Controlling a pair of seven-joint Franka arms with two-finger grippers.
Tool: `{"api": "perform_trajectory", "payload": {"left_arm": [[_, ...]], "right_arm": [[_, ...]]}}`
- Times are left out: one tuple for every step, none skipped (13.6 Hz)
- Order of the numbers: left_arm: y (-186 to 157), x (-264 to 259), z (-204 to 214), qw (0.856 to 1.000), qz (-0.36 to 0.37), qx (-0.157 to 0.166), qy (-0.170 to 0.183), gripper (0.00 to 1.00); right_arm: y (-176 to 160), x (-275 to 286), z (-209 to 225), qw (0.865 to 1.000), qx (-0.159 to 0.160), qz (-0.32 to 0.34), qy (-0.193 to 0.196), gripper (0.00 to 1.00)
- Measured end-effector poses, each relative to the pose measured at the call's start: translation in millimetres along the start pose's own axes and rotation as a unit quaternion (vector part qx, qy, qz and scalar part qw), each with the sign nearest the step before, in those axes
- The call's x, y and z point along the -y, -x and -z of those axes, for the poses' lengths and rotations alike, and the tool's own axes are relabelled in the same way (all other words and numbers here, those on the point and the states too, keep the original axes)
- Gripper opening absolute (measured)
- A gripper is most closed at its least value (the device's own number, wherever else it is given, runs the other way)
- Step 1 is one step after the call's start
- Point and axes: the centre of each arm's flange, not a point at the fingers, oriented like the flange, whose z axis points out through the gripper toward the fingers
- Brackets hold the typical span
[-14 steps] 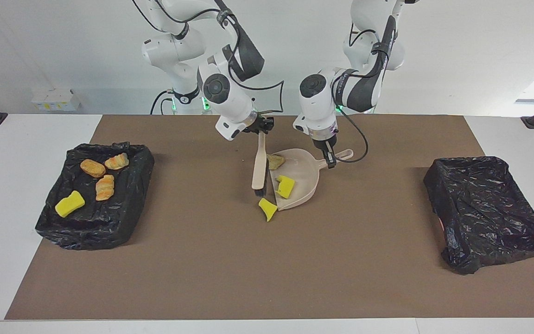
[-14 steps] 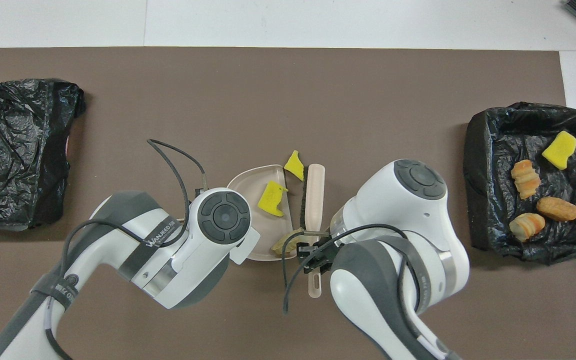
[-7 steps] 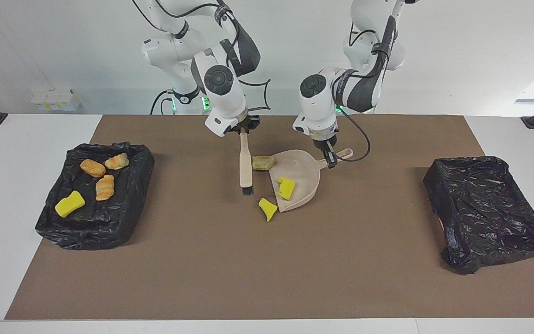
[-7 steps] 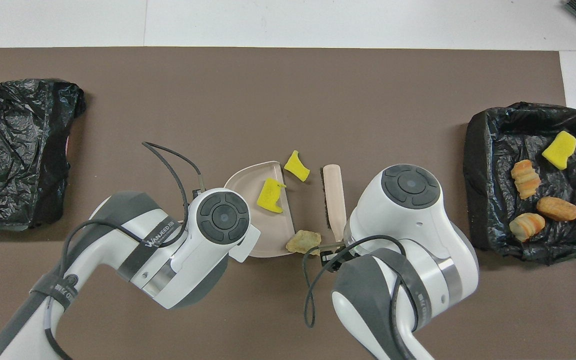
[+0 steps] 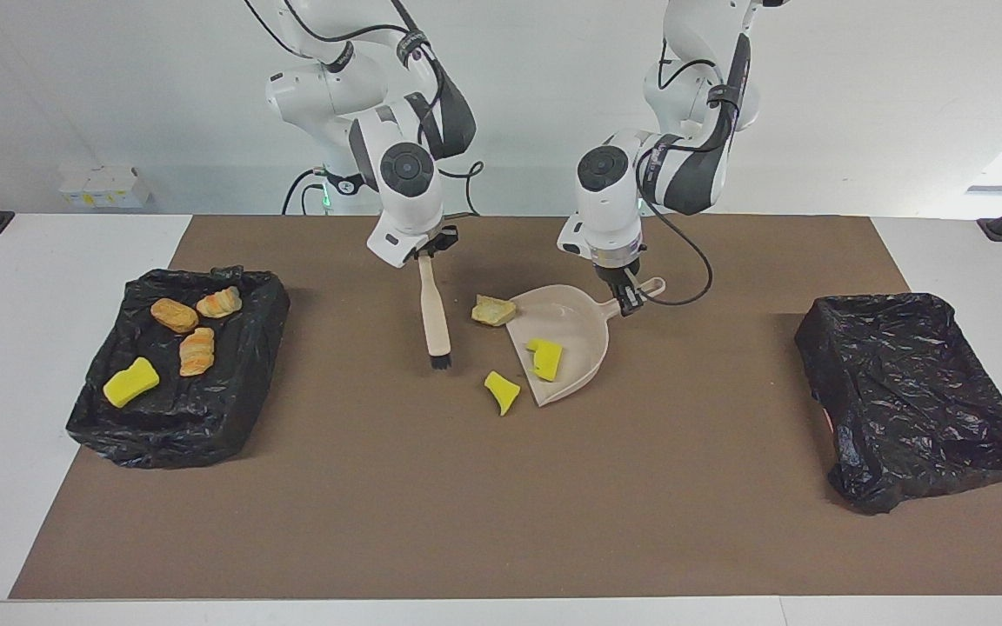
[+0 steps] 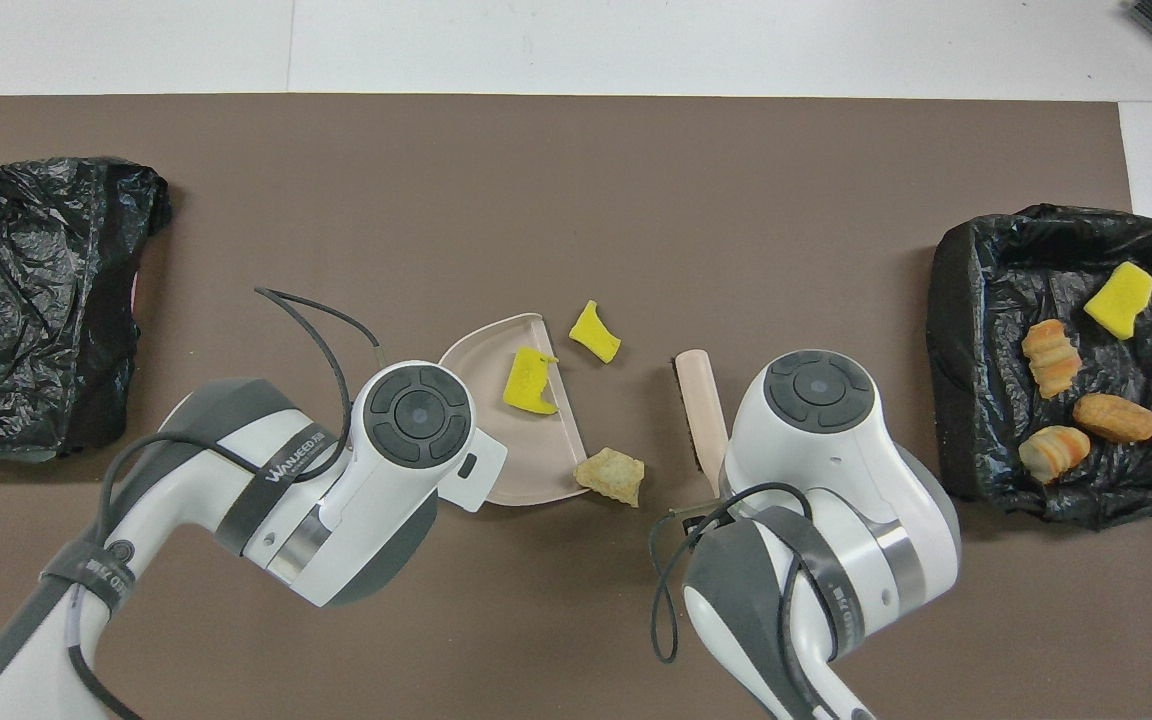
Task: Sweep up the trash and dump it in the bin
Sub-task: 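Sweep the pieces toward the dustpan with the right gripper's brush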
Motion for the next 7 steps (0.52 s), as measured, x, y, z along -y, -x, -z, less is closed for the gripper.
{"api": "perform_trajectory", "payload": {"left_arm": [[0.0,0.0,-0.1,1.0,0.001,0.0,0.0,0.33],[0.0,-0.1,-0.2,1.0,0.002,0.0,0.0,0.33],[0.1,-0.2,-0.4,1.0,0.002,0.0,0.001,0.33],[0.1,-0.3,-0.5,1.0,0.003,0.0,0.001,0.33],[0.1,-0.3,-0.6,1.0,0.003,0.0,0.001,0.33],[0.1,-0.4,-0.7,1.0,0.003,0.0,0.001,0.33],[0.1,-0.5,-0.9,1.0,0.004,0.0,0.001,0.33]], "right_arm": [[-0.1,5.3,-5.6,1.0,-0.005,0.005,0.001,0.27],[-0.3,11.9,-9.1,1.0,-0.011,0.011,0.002,0.27],[-0.8,20.0,-11.9,1.0,-0.017,0.018,0.003,0.27],[-1.7,29.8,-15.6,0.999,-0.022,0.027,0.005,0.27],[-3.2,42.5,-21.4,0.999,-0.028,0.038,0.007,0.27],[-5.0,54.9,-28.1,0.998,-0.034,0.042,0.008,0.27],[-6.3,67.2,-34.7,0.999,-0.037,0.039,0.001,0.27]]}}
